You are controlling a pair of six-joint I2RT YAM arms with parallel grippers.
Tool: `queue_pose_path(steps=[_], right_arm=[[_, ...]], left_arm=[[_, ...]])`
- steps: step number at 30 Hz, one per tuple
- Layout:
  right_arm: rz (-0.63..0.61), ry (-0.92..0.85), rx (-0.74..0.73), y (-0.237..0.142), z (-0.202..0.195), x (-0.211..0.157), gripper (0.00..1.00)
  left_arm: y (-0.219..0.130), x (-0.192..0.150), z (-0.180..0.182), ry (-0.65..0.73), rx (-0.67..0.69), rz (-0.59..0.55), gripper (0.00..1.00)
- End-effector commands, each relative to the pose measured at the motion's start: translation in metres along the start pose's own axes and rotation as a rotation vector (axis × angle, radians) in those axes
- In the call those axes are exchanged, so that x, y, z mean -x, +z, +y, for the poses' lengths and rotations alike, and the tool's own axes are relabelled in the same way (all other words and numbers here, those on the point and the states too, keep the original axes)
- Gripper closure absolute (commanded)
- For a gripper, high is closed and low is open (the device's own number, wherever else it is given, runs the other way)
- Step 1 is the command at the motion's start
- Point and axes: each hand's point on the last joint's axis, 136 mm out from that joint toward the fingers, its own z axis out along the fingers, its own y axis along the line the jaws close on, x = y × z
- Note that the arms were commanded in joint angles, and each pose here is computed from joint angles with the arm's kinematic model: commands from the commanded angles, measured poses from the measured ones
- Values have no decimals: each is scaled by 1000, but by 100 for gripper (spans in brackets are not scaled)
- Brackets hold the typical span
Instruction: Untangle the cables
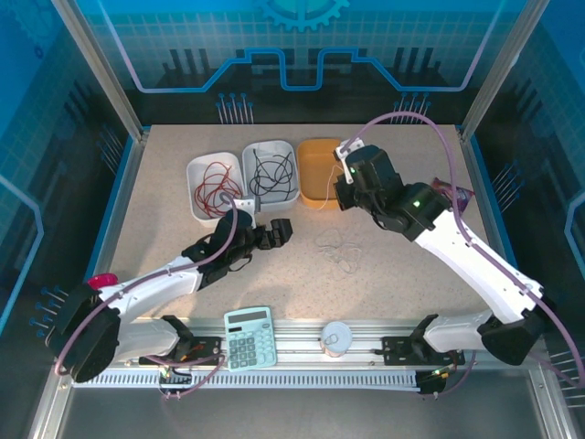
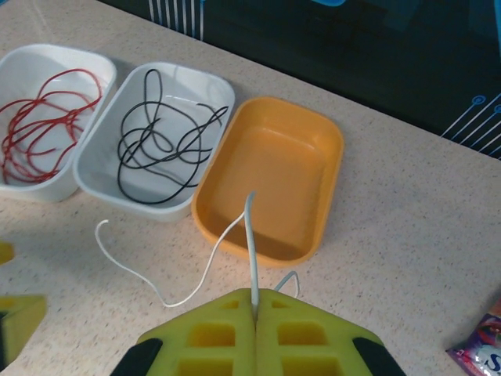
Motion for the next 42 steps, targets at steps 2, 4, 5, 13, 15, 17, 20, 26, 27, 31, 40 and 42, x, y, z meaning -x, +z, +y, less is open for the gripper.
queue_pose_path(steps=[2,4,5,13,15,17,20,26,27,31,40,42], right_arm=[[-87,28,-38,11,-14,36,100],[-85,38,-44,22,-17,41,100],[-86,46,-44,26,-19,44,100],[-38,47,-72,71,-25,49,100],[-9,42,-78,85,-25,45,100],[20,30,-80,99,-22,41,100],[58,11,-89,120,-20,35,100],[139,-15,-147,153,-23,22,100],[149,-12,-152,157,-24,20,100],[188,-12,-158,176,-24,11,100],[316,-17,-196,216,-27,-26,100],[343,-1,-216,221,-34,-34,100]], left_arm=[[-8,3,10,9,34,-25,1],[-11,4,11,7,40,-28,1],[-12,4,12,9,42,-30,1],[-25,7,15,-3,50,-56,1],[-28,9,17,-5,58,-64,1],[-31,10,18,-8,66,-69,1],[-34,10,23,-8,80,-78,1],[-40,13,25,0,89,-97,1],[-40,13,25,3,88,-97,1],[-40,13,27,5,94,-98,1],[-42,15,27,6,95,-104,1],[-42,14,29,8,98,-101,1]])
